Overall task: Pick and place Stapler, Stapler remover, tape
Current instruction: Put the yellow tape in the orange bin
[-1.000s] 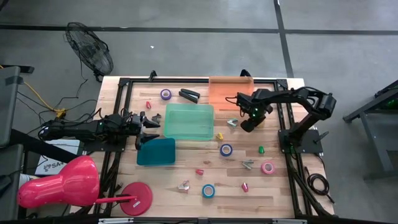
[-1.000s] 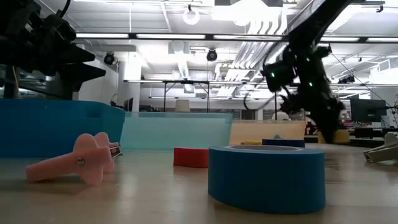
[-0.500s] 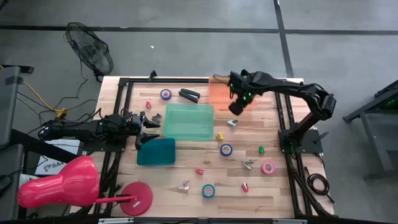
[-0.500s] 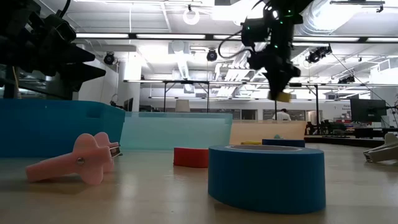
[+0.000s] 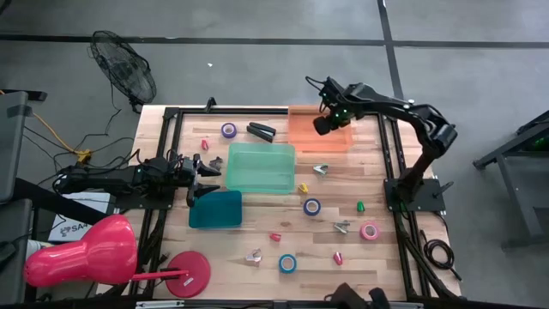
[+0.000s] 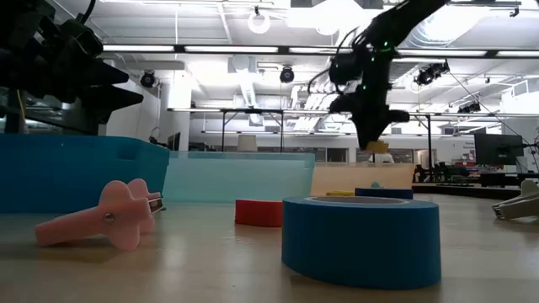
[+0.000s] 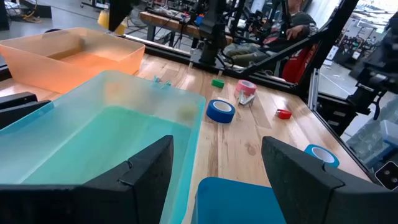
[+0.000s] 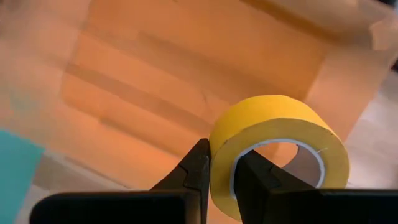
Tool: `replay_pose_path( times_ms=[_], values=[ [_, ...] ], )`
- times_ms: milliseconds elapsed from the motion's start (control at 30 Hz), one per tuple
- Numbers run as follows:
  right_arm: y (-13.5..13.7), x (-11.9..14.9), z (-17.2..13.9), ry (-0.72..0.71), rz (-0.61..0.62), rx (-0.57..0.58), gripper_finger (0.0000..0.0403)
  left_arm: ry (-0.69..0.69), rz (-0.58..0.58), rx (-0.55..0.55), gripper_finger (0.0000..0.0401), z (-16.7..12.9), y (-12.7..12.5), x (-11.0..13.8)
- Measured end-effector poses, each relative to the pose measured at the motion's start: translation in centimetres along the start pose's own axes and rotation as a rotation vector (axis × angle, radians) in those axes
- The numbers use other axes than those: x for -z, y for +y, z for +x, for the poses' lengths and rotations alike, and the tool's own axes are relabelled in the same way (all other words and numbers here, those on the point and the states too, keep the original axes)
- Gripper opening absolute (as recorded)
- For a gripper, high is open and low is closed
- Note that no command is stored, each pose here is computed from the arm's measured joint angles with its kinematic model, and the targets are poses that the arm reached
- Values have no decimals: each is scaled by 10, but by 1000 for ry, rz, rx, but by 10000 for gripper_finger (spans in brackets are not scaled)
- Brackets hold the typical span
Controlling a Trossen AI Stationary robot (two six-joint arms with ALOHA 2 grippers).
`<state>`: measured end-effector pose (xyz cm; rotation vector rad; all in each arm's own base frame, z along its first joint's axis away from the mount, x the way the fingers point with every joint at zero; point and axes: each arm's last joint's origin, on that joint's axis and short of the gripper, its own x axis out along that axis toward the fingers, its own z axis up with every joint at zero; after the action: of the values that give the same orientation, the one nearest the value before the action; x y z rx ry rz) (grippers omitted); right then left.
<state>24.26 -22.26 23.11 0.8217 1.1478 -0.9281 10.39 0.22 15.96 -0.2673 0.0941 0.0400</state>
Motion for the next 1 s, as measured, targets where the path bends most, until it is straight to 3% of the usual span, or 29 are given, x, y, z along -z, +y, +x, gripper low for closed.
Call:
replay_pose_path(
  times_ms=[433,1000],
  values=[
    [0,-5,60,166,54,57,45,0,0,0,239,0,0,0],
    [-11,-2,63,237,28,64,46,0,0,0,239,0,0,0]
  ],
)
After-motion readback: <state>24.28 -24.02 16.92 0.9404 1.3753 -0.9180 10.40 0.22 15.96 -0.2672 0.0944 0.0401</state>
